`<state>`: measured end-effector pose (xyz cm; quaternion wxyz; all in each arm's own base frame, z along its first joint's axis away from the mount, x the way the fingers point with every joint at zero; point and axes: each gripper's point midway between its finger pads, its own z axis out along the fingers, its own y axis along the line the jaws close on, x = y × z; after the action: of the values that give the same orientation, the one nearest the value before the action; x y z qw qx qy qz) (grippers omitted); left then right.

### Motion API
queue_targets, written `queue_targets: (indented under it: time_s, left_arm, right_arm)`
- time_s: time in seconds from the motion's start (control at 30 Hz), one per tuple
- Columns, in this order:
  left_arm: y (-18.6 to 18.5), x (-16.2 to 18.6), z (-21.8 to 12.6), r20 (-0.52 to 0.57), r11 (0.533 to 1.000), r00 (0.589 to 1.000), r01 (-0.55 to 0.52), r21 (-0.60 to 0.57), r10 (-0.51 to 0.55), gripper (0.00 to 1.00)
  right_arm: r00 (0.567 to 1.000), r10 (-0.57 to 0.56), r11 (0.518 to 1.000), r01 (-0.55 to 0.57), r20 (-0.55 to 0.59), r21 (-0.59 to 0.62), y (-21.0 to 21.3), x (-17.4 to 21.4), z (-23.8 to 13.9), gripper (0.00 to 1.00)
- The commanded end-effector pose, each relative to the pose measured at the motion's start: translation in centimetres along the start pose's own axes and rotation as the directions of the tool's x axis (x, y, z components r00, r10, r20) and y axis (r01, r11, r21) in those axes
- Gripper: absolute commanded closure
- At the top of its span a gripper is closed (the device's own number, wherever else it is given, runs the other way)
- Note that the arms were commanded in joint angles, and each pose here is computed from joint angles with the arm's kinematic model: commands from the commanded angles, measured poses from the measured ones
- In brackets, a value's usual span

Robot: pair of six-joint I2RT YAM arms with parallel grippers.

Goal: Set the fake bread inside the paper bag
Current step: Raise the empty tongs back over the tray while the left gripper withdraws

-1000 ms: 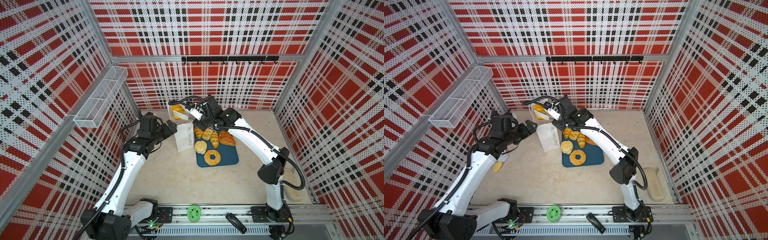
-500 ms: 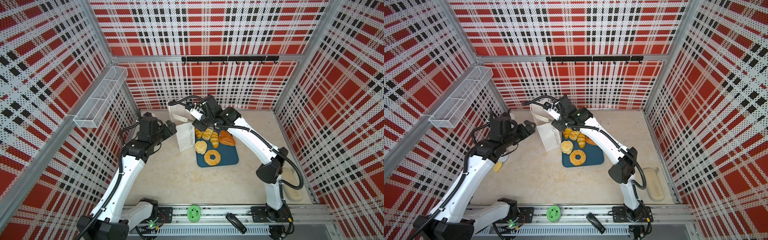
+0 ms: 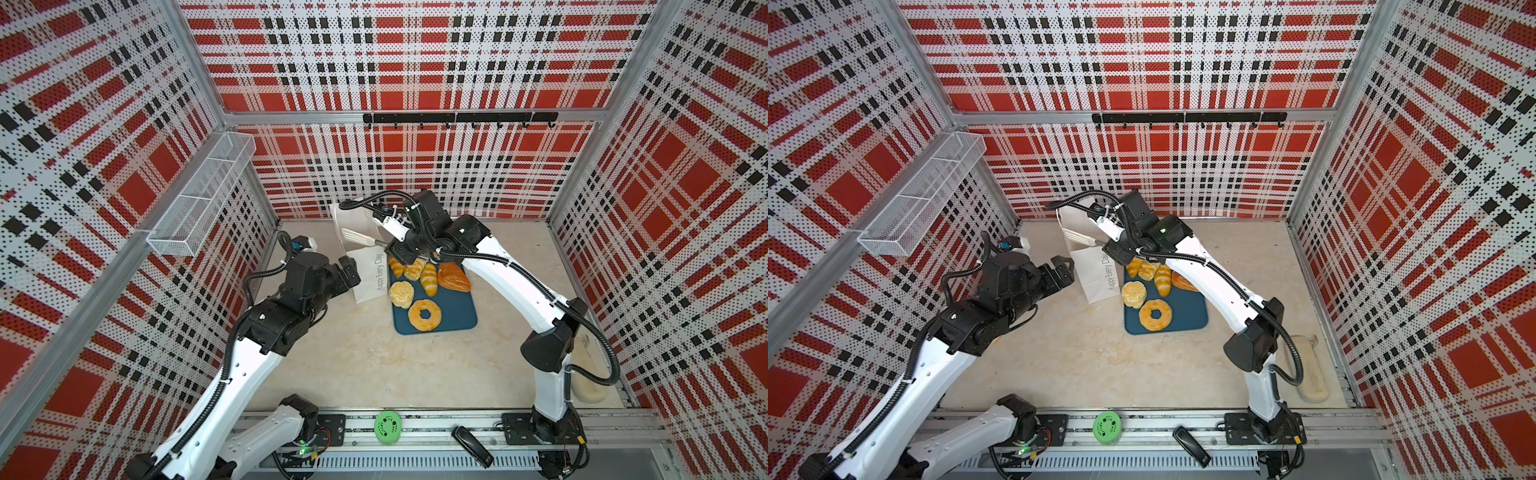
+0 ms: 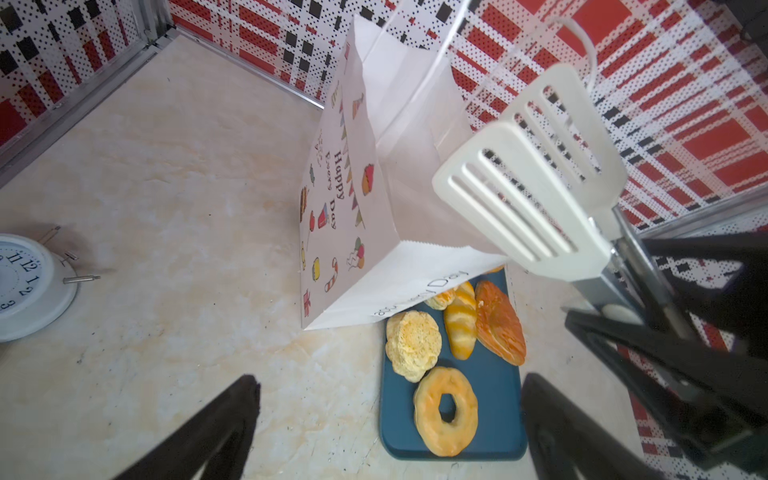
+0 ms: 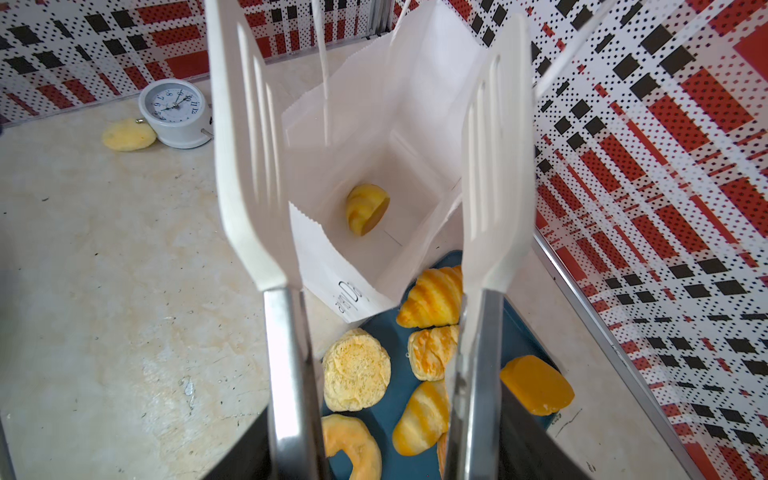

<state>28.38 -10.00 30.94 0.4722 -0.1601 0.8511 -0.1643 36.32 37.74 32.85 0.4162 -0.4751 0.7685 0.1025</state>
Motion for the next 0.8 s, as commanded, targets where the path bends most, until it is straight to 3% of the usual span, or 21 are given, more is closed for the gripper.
queue_targets:
  time_s: [0.0, 0.4, 0.77]
  left_arm:
    - [1.3, 1.2, -0.6, 0.015, 0.995, 0.999, -0.045, -0.089, 0.047, 0.01]
    - [0.7, 5.3, -1.6, -0.002, 0.986, 0.99, -0.139, -0.096, 0.14, 0.01]
    - [0.9, 10.0, -0.8, -0.053, 0.976, 0.981, -0.194, -0.104, 0.189, 0.01]
  right_arm:
    - [0.991, 0.023, 0.999, -0.026, 0.135, 0.022, -0.5, -2.8, -4.5, 0.35]
    - [0.988, 0.154, 0.986, -0.155, 0.026, 0.068, 0.3, 4.8, -8.2, 0.36]
    - [0.941, 0.301, 0.951, -0.285, -0.155, 0.119, 1.2, 14.0, -9.0, 0.37]
